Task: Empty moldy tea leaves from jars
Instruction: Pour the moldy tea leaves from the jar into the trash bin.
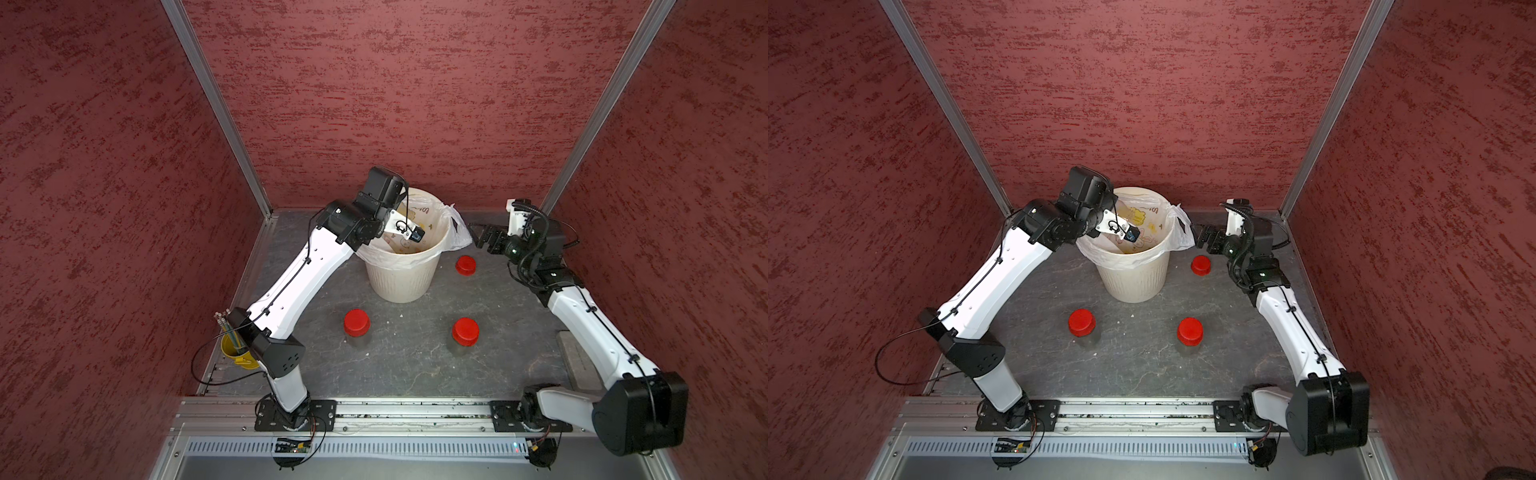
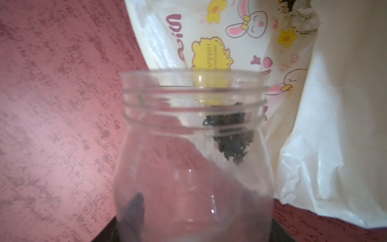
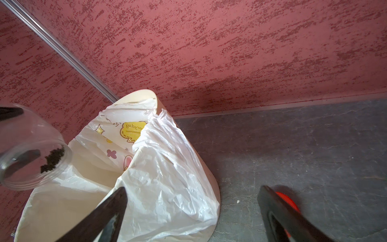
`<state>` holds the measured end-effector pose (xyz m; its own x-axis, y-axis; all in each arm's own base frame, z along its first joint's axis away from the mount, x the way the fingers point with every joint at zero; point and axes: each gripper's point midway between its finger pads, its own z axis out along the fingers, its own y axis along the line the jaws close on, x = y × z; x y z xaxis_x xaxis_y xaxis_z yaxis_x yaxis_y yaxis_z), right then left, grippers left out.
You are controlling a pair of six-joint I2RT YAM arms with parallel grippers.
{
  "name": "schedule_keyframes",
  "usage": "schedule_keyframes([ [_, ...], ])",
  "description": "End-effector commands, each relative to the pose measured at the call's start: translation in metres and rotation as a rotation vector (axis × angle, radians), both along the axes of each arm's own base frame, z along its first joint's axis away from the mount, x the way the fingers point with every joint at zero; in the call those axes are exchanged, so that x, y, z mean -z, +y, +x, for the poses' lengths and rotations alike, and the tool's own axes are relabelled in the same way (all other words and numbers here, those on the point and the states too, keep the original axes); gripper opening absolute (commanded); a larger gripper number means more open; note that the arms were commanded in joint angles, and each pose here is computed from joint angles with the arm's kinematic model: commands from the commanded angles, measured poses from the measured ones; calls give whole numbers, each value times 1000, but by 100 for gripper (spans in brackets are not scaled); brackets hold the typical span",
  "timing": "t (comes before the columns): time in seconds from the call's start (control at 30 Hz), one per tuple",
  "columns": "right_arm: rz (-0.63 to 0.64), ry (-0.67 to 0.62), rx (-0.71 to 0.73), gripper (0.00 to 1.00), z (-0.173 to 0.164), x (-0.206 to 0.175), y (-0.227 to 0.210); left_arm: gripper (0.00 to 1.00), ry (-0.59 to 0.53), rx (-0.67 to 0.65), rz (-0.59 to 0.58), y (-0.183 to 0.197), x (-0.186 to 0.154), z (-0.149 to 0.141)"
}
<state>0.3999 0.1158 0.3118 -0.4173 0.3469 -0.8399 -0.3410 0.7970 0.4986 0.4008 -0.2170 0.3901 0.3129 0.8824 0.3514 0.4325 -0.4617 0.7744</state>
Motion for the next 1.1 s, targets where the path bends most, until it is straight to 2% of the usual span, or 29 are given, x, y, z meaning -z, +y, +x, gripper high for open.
schedule_keyframes([
  [0.0,14,-50,-8,99,-2,-17,0,53,12,10,20,2,6,-3],
  [0.13,17,-49,-12,99,-2,-15,0,53,72,-7,39,7,30,-2],
  [0.33,18,-60,-14,99,-4,-20,0,53,6,20,-15,-7,-6,-3],
  [0.53,22,-58,-15,99,-4,-21,1,52,125,-29,27,6,39,-7],
  [0.77,27,-59,-22,99,-2,-23,2,52,36,6,-19,-5,0,-7],
  [0.97,33,-56,-29,99,-2,-21,4,52,111,-25,17,2,32,-8],
  [1.07,30,-52,-27,99,-1,-20,4,52,96,-20,8,-1,23,-6],
])
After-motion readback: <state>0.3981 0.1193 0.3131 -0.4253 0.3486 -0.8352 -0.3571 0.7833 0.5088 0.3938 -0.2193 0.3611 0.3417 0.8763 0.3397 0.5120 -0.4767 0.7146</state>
